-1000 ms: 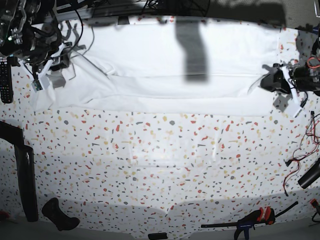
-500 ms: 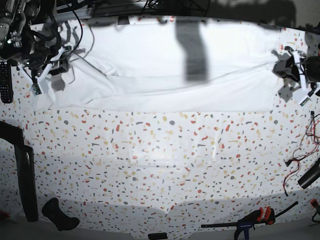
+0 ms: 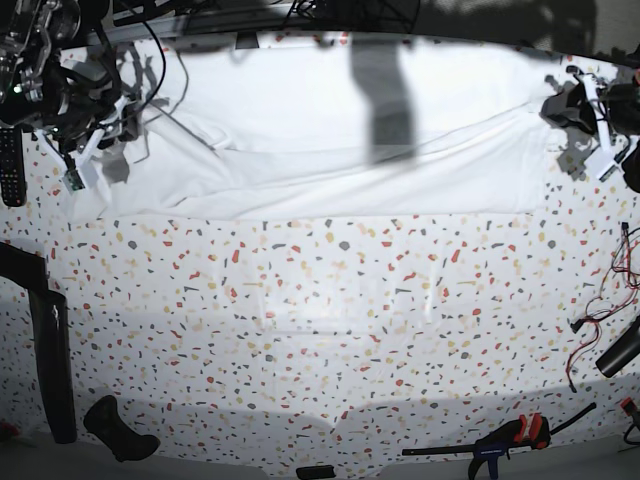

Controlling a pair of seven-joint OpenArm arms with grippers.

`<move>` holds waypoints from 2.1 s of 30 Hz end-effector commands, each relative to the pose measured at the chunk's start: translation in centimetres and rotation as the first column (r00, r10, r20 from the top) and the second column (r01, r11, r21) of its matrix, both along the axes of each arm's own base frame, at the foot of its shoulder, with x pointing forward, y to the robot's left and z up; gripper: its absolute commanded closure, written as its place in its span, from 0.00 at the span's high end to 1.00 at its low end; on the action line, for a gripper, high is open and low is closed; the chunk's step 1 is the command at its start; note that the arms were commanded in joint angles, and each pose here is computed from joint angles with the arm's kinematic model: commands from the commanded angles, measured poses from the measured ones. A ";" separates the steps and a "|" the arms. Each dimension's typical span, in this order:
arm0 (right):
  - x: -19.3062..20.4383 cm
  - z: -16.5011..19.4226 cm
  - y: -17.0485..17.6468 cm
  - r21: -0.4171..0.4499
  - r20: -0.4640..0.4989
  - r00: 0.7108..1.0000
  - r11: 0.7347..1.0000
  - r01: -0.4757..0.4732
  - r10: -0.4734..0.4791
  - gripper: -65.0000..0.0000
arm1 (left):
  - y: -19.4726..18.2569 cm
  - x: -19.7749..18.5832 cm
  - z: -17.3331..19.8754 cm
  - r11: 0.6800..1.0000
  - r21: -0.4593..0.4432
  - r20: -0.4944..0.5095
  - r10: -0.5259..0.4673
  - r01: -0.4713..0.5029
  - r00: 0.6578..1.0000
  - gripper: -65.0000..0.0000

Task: Fold the T-shirt properly
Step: 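Pull the folded edge with the right gripper to straighten the fold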

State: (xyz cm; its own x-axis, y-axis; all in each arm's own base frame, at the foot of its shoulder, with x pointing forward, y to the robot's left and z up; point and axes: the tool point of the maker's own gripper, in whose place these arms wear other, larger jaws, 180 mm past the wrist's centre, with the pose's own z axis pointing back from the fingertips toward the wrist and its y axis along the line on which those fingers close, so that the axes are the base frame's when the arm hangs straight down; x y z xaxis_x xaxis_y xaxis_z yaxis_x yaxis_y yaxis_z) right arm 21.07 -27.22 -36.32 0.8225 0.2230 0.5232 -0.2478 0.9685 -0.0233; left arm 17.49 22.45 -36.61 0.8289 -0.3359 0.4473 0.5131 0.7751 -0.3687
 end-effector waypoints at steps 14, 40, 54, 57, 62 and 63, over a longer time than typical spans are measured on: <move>-1.2 3.0 1.9 0.063 -0.046 0.990 0.989 -0.133 0.136 0.61 | 0.2 0.8 1.0 1.000 -0.001 0.038 -0.009 0.009 0.999 0.00; 13.0 8.5 13.8 -0.036 0.301 0.815 0.860 -0.509 0.495 0.61 | 0.2 0.8 1.0 1.000 -0.001 0.038 -0.009 0.009 0.999 0.00; 8.1 2.3 17.7 0.109 -0.152 0.674 0.690 -0.716 0.723 0.61 | 0.2 0.8 1.0 1.000 -0.001 0.038 -0.009 0.009 0.999 0.00; 7.7 2.5 17.9 0.147 -0.141 0.666 0.680 -0.718 0.733 0.61 | 0.2 0.8 1.0 1.000 -0.001 0.038 -0.009 0.009 0.999 0.00; 6.2 2.6 17.5 0.227 -0.142 0.652 0.666 -0.711 0.745 0.61 | 0.2 0.8 1.0 1.000 -0.001 0.038 -0.009 0.009 0.999 0.00; 5.9 2.3 17.1 0.227 -0.155 0.653 0.670 -0.707 0.742 0.61 | 0.2 0.8 1.0 1.000 -0.001 0.038 -0.009 0.009 0.999 0.00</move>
State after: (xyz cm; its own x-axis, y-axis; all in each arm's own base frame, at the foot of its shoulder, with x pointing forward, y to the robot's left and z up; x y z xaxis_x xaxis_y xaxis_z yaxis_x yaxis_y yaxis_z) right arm 26.20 -9.99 -34.94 0.5372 0.7409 0.4030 -0.8434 0.4711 0.2583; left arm 17.63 22.42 -36.53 0.8270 -0.3320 0.4537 0.5133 0.7753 -0.3681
